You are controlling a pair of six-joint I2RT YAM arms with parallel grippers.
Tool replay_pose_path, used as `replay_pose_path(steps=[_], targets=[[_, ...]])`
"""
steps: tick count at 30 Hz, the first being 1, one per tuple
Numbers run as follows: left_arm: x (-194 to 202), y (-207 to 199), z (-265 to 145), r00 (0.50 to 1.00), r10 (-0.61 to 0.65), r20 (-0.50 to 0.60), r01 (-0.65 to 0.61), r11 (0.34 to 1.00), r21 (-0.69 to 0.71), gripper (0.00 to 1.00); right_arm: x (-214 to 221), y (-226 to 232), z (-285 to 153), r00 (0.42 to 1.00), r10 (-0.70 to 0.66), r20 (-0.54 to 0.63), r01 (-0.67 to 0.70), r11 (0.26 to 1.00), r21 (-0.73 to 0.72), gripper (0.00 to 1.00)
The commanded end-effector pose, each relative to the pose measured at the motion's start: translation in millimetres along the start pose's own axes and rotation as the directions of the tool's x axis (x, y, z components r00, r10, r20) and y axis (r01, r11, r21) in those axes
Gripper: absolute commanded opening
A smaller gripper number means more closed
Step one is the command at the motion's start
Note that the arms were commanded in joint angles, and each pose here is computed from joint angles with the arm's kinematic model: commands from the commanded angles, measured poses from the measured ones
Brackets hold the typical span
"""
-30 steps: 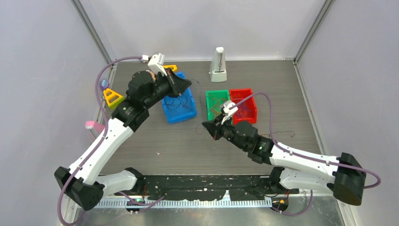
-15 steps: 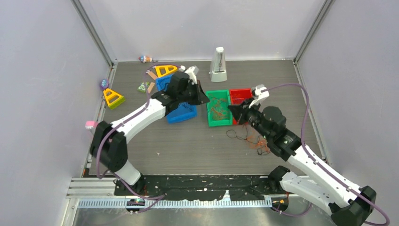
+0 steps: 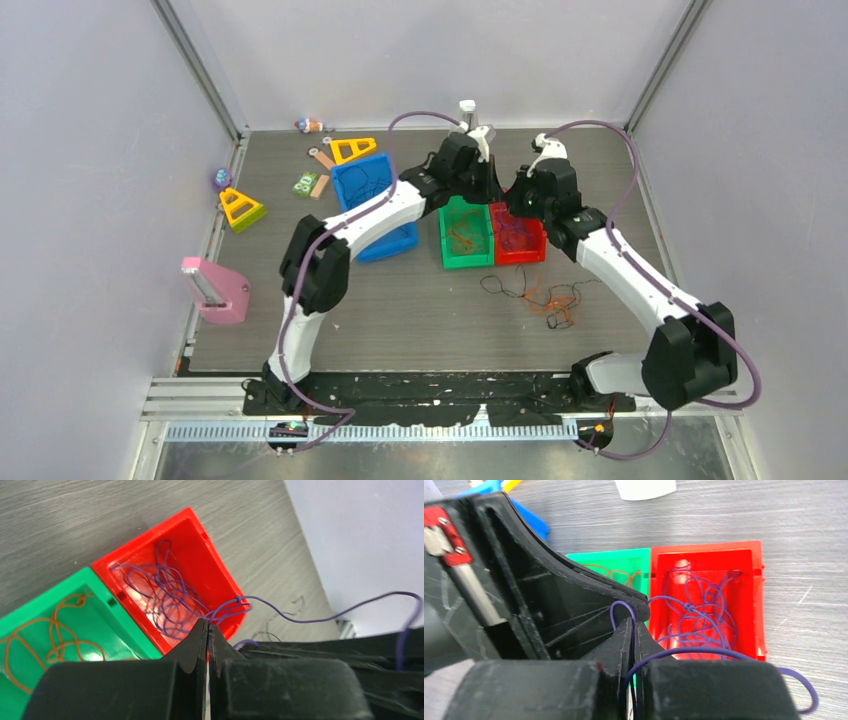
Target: Untangle the cables
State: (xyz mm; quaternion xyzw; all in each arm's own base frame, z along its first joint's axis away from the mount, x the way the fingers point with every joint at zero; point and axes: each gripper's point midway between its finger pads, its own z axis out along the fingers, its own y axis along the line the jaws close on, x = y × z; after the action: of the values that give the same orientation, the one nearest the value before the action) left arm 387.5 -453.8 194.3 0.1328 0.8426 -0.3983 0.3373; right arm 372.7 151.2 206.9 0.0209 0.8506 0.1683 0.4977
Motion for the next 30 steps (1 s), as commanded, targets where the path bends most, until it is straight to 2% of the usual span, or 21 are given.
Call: replay_pose_path(steps=[1,5,12,13,17,21,24,30], targets=[[13.4,5.8,30.7,0.998,0.027,-0.061,-0.030,0.998,-0.050,0.00,-13.9,-15.5,17.5,0.998,0.055,0.005,-0.056,0.997,0.048,0.05],[31.0,17.6,55.8,0.993,0.017,-0.115,-0.027,0.996,-0.088,0.00,-0.3,-37.3,39.7,0.996,0.075,-0.039,-0.070,0.991,0.116,0.05],[37.9,20.5,64.6,0.991,0.018,-0.133,-0.033,0.993,-0.112,0.00,35.2,-66.8,68.5,0.990,0.067,-0.126,-0.035,0.970,0.240,0.06],[36.6,20.3,62.7,0.991,0.021,-0.132,-0.037,0.992,-0.117,0.02,38.0,-70.4,70.5,0.989,0.078,-0.127,-0.043,0.965,0.259,0.05],[23.5,20.5,47.7,0.993,0.051,-0.102,-0.066,0.986,-0.156,0.24,52.1,-89.9,75.1,0.986,0.098,-0.138,-0.043,0.935,0.353,0.05],[1.4,11.8,24.8,0.995,0.087,-0.055,-0.096,0.980,-0.176,0.39,61.7,-100.2,80.0,0.981,0.106,-0.161,-0.033,0.914,0.404,0.05],[-14.1,-1.6,5.9,0.995,0.094,-0.022,-0.097,0.984,-0.150,0.46,74.0,-102.7,84.0,0.971,0.124,-0.203,-0.029,0.908,0.419,0.05],[-37.8,-17.9,-43.8,0.992,0.107,0.069,-0.099,0.988,-0.117,0.53,92.6,-101.5,93.9,0.955,0.130,-0.267,-0.013,0.917,0.399,0.06]])
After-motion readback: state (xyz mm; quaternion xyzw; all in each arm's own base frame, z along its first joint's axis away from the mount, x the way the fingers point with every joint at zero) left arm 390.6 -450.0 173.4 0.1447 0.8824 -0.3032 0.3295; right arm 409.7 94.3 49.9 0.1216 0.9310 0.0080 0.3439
